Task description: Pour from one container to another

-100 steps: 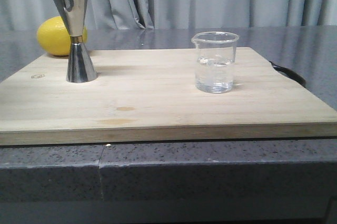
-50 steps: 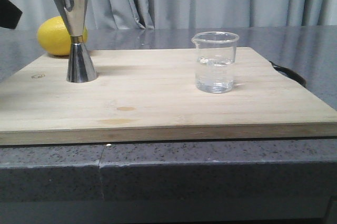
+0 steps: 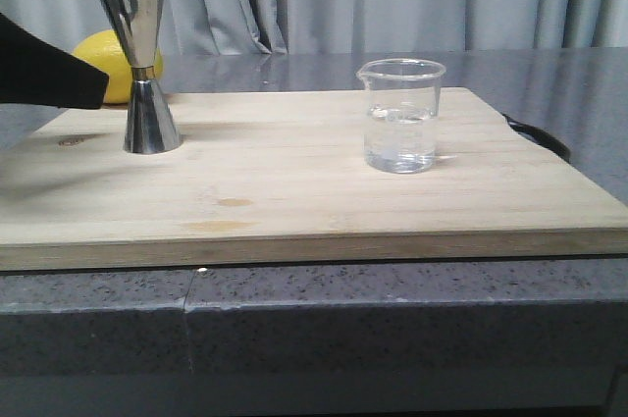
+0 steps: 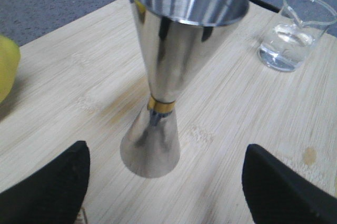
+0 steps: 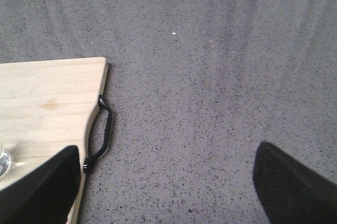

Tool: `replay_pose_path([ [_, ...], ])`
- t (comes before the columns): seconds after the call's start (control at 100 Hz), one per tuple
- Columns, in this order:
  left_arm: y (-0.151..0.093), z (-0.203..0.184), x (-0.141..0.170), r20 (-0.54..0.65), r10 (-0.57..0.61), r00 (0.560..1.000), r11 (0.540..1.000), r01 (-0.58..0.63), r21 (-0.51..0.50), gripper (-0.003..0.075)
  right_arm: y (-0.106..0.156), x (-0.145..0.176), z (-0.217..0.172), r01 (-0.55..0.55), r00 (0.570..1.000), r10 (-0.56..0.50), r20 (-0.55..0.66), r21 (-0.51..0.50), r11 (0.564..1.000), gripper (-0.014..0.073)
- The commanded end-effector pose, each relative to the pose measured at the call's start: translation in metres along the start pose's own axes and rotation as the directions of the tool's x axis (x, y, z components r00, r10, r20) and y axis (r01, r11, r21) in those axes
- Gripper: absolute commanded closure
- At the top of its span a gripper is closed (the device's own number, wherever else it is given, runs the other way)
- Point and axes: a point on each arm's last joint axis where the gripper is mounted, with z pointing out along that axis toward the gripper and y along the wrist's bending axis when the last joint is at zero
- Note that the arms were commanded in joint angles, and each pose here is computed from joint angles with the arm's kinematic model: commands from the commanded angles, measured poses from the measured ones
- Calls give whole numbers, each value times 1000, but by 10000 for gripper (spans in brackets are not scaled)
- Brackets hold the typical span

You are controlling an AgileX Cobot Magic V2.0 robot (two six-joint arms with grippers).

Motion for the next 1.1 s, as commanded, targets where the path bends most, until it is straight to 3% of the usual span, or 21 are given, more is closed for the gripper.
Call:
replay_pose_path([
  [0.0, 0, 0, -15, 150, 21, 988, 998, -29, 48, 178, 0, -17, -3, 5, 995, -6, 103, 4, 1000, -3],
  [0.24, 9, 11, -8, 262, 28, 965, 992, -59, 112, 178, 0, -17, -3, 5, 995, -6, 103, 4, 1000, -3],
  [0.59, 6, 29, -12, 334, 46, 942, 991, -85, 101, 178, 0, -17, -3, 5, 995, -6, 103, 4, 1000, -3],
  [0.89, 0, 37, -28, 357, 96, 929, 981, -149, 124, 180, 0, -17, -3, 5, 995, -6, 103, 4, 1000, -3],
  [1.09, 1, 37, -31, 363, 107, 926, 979, -161, 123, 234, 0, -17, -3, 5, 995, -6, 103, 4, 1000, -3],
])
